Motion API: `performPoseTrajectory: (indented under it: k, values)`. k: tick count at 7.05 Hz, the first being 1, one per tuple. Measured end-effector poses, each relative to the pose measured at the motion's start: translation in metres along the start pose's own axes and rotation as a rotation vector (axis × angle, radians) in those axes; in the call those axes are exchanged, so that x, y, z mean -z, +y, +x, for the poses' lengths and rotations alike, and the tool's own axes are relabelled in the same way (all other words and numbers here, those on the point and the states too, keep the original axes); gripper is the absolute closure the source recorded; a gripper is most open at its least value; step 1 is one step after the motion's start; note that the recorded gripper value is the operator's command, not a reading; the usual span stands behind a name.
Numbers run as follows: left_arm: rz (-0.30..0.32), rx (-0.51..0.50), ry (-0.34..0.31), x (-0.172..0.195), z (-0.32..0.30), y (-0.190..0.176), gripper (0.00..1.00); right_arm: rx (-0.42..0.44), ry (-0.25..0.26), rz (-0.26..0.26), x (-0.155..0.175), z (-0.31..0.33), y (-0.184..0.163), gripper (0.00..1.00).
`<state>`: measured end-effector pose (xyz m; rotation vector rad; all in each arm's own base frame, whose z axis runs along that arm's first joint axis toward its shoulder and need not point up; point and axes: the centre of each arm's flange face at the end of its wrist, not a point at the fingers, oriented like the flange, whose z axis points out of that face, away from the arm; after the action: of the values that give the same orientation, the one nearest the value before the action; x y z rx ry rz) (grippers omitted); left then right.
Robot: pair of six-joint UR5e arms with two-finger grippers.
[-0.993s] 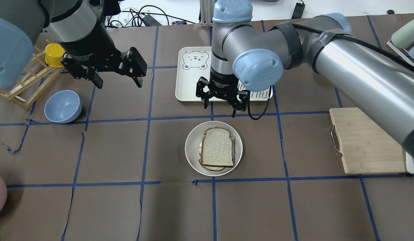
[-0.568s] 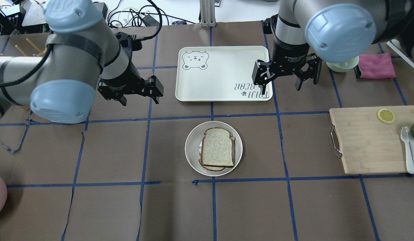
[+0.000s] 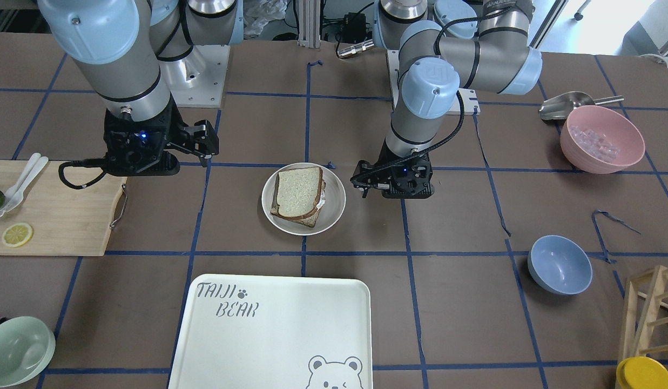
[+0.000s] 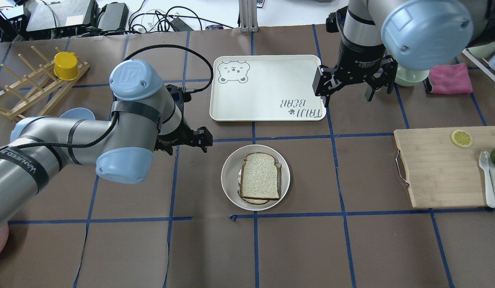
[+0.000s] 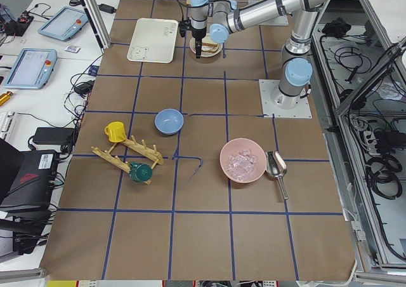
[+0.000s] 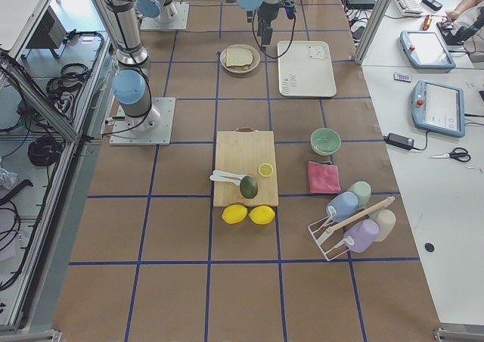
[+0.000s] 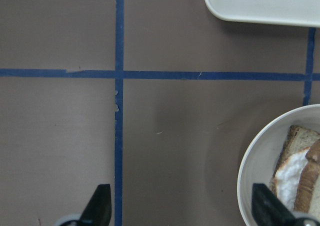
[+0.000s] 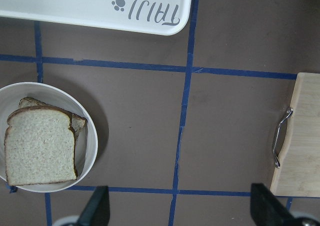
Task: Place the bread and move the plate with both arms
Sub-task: 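Raise the right gripper away while the left arm reaches toward the plate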
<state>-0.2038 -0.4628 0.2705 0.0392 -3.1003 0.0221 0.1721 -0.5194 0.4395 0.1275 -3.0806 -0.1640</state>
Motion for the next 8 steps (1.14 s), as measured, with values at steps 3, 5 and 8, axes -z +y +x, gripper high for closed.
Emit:
performPoseTrajectory:
  k: [3, 5, 8]
  values:
    - [-0.024, -0.025, -0.006, -0.046, 0.031, 0.005, 0.06, 0.004, -0.012, 0.043, 0.016, 0.002, 0.009, 0.00]
    - [-0.031, -0.029, -0.006, -0.063, 0.036, 0.004, 0.13, -0.009, -0.012, 0.058, 0.021, 0.009, 0.010, 0.00]
    - [-0.052, -0.035, -0.006, -0.079, 0.041, 0.005, 0.13, -0.013, -0.002, 0.083, 0.031, 0.012, 0.016, 0.00]
